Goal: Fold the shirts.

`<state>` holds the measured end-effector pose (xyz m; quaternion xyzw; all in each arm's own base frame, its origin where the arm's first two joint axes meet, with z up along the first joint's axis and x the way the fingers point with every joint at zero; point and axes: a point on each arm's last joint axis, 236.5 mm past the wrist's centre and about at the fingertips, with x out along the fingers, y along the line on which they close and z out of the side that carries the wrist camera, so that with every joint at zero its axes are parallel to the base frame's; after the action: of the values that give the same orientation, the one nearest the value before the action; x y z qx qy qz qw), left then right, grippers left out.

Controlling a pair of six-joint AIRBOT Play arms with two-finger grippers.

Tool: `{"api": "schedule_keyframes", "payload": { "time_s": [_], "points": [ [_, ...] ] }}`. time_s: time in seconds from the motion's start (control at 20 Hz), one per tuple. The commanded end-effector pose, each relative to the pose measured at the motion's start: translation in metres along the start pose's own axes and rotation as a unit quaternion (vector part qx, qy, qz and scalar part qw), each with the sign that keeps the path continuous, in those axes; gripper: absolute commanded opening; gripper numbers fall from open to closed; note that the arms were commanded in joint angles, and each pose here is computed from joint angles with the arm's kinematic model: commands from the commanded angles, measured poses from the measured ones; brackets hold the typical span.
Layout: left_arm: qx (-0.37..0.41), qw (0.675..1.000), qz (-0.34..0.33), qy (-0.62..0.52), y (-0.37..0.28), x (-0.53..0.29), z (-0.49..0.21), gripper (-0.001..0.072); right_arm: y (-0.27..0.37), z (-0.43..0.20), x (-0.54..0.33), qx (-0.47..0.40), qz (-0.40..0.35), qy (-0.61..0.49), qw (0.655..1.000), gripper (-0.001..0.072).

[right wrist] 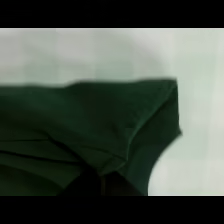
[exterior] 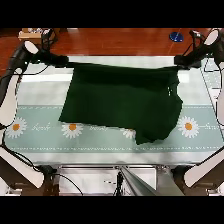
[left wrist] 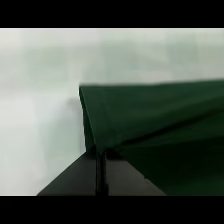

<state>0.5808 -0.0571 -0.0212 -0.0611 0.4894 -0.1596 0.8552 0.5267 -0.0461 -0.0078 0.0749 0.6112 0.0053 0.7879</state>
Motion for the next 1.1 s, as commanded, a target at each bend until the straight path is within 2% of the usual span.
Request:
{"api": "schedule_keyframes", "payload": {
  "time_s": [0.0,0.45,0.5,0.55,0.6,0.65,0.75,0.8,0.85,1.0,1.05],
  "points": [
    [-0.017,0.996,-0.024,0.088,-0.012,-0.020,-0.031,0.0020,-0.006,-0.056,-0.014,-0.002,-0.015,0.117,0.993,0.0028],
    [-0.042,0.992,-0.028,0.120,-0.007,0.008,-0.051,0.0030,0.002,-0.091,0.030,0.018,-0.006,0.206,0.978,0.0031],
    [-0.042,0.992,-0.028,0.120,-0.007,0.006,-0.051,0.0139,0.002,-0.092,0.031,0.014,-0.006,0.209,0.978,0.0078],
    [-0.042,0.991,-0.029,0.122,-0.006,0.000,-0.050,0.0371,0.001,-0.093,0.029,0.004,-0.005,0.210,0.978,0.0222],
    [-0.042,0.991,-0.029,0.124,-0.002,-0.010,-0.046,0.0510,-0.004,-0.094,0.023,-0.007,-0.009,0.210,0.978,0.0323],
    [-0.044,0.990,-0.030,0.128,0.004,-0.025,-0.043,0.0528,-0.014,-0.095,0.011,-0.022,-0.022,0.211,0.977,0.0360],
    [-0.059,0.984,-0.038,0.167,0.019,-0.059,-0.057,0.0528,-0.034,-0.094,-0.019,-0.005,-0.034,0.195,0.980,0.0390],
    [-0.076,0.976,-0.047,0.200,0.025,-0.074,-0.075,0.0528,-0.042,-0.095,-0.032,0.008,-0.031,0.188,0.982,0.0438],
    [-0.095,0.966,-0.061,0.232,0.028,-0.087,-0.092,0.0528,-0.053,-0.099,-0.044,0.024,-0.028,0.180,0.983,0.0438],
    [-0.149,0.940,-0.106,0.289,0.027,-0.113,-0.137,0.0528,-0.056,-0.133,-0.056,0.072,0.044,0.167,0.982,0.0445],
    [-0.164,0.936,-0.115,0.289,0.024,-0.117,-0.145,0.0528,-0.054,-0.146,-0.054,0.082,0.067,0.158,0.982,0.0483]
  ]
}}
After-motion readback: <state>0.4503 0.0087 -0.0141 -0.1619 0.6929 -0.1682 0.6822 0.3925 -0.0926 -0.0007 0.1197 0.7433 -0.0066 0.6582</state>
